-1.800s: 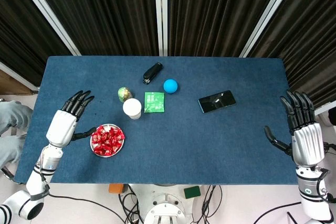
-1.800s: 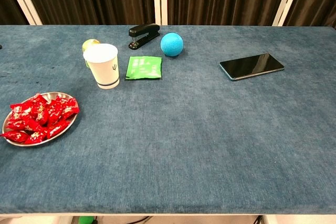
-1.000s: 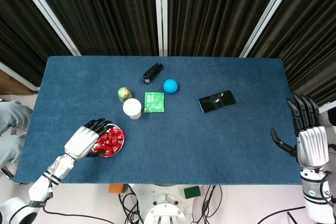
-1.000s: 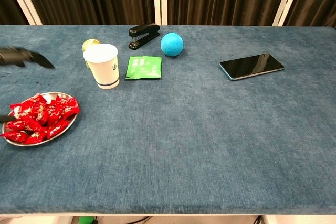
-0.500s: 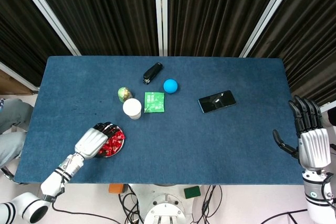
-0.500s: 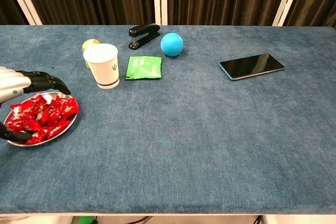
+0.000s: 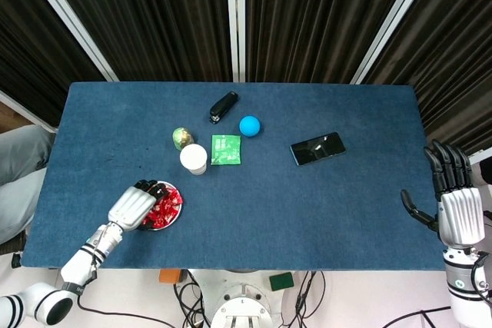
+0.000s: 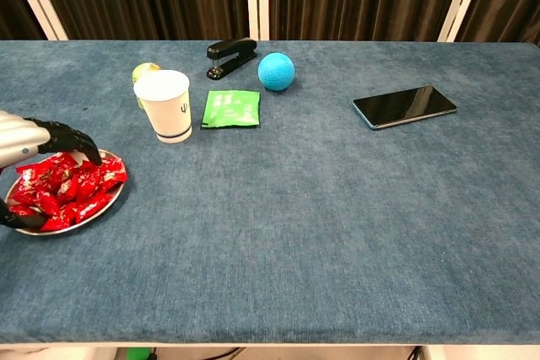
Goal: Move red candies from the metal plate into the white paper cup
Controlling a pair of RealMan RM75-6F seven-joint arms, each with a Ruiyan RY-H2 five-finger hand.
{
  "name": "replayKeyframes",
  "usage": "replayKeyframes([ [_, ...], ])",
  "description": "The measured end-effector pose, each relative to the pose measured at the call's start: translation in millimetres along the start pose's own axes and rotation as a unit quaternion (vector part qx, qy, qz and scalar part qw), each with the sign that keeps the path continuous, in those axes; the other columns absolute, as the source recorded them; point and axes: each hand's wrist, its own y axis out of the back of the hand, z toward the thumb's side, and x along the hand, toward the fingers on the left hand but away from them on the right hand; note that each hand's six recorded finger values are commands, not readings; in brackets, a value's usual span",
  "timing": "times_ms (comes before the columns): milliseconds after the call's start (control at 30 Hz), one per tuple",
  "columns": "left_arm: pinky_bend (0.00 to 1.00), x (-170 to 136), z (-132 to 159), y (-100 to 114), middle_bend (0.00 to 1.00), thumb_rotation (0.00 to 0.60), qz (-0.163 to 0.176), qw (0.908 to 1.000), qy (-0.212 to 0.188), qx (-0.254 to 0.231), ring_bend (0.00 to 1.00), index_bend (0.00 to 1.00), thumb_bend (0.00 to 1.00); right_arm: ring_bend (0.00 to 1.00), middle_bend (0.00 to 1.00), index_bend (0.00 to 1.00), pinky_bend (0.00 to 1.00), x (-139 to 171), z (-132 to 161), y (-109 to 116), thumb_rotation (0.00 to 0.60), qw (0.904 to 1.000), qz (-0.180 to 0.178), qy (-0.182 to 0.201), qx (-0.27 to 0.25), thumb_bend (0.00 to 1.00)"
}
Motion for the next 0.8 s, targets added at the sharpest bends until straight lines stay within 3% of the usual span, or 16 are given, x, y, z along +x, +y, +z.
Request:
replayKeyframes([
  [800, 0.22, 9.8, 1.5, -1.3, 0.34, 0.6, -0.003, 0.9998, 0.0, 0.02, 0.38, 0.36, 0.26, 0.0, 0.0, 0.0, 0.0, -0.2, -3.4, -2.8, 0.6, 0.9999, 0.007, -0.009, 0.001, 0.32],
])
